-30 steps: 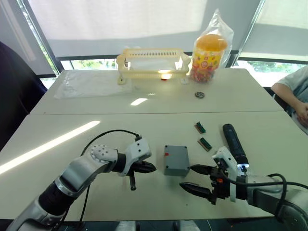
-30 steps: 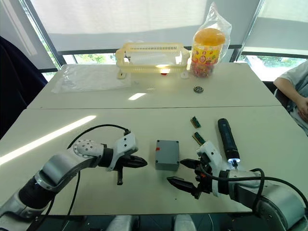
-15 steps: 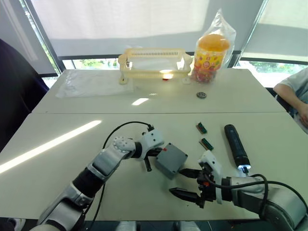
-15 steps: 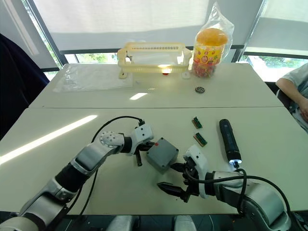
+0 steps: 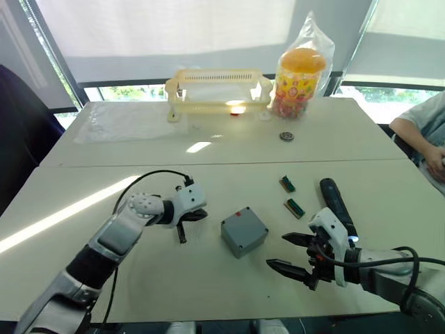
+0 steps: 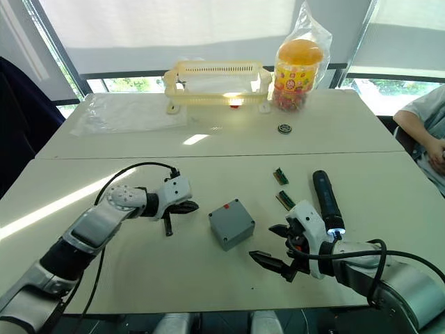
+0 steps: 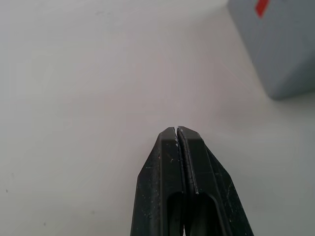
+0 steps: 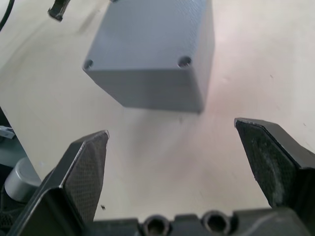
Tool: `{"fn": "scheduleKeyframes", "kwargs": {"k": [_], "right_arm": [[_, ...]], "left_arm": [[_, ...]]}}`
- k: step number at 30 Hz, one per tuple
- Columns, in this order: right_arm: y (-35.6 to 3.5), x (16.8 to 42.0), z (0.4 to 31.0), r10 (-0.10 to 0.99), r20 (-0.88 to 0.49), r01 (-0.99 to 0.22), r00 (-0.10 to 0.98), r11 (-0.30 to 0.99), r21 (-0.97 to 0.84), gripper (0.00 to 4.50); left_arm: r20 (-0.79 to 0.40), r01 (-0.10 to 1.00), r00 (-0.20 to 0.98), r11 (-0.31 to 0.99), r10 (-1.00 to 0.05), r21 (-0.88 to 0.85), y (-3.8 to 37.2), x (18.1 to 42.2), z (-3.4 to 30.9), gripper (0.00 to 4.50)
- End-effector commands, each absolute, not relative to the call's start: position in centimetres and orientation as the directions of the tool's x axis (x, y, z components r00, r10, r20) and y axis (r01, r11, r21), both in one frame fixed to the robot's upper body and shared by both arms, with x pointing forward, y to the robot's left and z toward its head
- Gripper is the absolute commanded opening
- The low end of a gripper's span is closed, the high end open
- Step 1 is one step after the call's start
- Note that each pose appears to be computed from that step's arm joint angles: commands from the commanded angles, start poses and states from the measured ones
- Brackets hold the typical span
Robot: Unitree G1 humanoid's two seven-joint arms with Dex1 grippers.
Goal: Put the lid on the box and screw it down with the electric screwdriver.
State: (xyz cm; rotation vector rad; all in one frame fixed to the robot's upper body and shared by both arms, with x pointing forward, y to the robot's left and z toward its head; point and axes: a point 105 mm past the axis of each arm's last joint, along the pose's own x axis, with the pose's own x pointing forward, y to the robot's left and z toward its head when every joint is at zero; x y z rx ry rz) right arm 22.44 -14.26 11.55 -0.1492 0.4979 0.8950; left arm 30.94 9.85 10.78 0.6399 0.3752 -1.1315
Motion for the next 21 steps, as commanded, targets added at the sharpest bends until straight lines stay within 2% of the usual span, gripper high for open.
{"fn": "scheduleKeyframes", "kwargs": {"k": [1, 6, 14, 21], "right_arm": [[-14.2, 23.1, 11.8, 0.712, -0.47, -0.797, 0.521, 0.603, 0.029, 4.46], [-13.7, 23.9, 11.4, 0.731, -0.467, -0.822, 0.497, 0.569, 0.015, 4.46], [-11.6, 24.0, 11.2, 0.778, -0.447, -0.865, 0.441, 0.501, 0.019, 4.46], [-11.8, 23.5, 10.8, 0.773, -0.457, -0.864, 0.44, 0.503, 0.019, 4.46]], "left_arm": [[-0.564, 0.958, 0.274, 0.172, -0.779, 0.229, 8.7, 28.0, 12.0, 0.0], [-0.554, 0.969, 0.243, 0.171, -0.796, 0.179, 7.3, 27.0, 11.2, 0.0], [-0.516, 0.946, 0.316, 0.222, -0.796, 0.238, 5.1, 29.1, 10.2, 0.0], [-0.505, 0.945, 0.31, 0.206, -0.805, 0.252, 4.6, 29.4, 10.0, 0.0]]}}
